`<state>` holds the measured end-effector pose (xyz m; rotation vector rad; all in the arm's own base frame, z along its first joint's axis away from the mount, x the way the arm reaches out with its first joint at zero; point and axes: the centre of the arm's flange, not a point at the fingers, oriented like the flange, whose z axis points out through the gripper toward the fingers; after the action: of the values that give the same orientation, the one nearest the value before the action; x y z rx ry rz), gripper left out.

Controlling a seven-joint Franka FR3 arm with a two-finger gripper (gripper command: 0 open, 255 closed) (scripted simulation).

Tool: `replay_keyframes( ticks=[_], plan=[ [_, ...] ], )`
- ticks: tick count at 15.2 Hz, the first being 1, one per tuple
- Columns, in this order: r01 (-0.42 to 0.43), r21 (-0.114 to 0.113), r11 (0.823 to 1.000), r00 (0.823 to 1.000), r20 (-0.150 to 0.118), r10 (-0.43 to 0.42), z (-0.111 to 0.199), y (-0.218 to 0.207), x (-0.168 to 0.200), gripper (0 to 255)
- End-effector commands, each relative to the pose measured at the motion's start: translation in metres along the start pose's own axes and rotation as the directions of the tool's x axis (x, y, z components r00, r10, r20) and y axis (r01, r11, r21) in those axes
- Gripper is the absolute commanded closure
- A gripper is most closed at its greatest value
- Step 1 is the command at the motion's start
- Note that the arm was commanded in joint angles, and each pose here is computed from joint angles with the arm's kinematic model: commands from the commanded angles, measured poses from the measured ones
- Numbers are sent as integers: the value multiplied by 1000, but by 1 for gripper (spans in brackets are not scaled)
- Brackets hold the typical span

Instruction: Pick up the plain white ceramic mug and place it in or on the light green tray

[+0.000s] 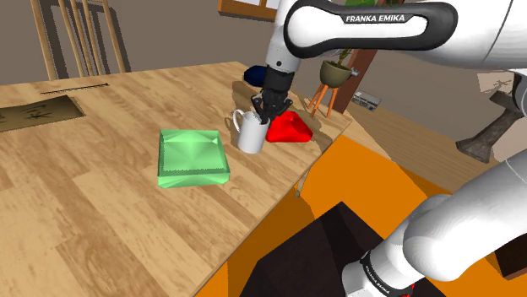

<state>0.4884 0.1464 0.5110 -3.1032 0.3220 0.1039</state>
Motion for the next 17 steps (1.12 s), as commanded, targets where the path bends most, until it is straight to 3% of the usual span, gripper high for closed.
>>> replay_keyframes(
  ticks=[1, 6, 17],
  plan=[
    [0, 0, 1000, 1000, 0, 0, -10, 0, 0, 255],
    [0, 0, 1000, 1000, 0, 0, -36, 0, -2, 255],
    [0, 0, 1000, 1000, 0, 0, -67, -133, 48, 255]
  ],
)
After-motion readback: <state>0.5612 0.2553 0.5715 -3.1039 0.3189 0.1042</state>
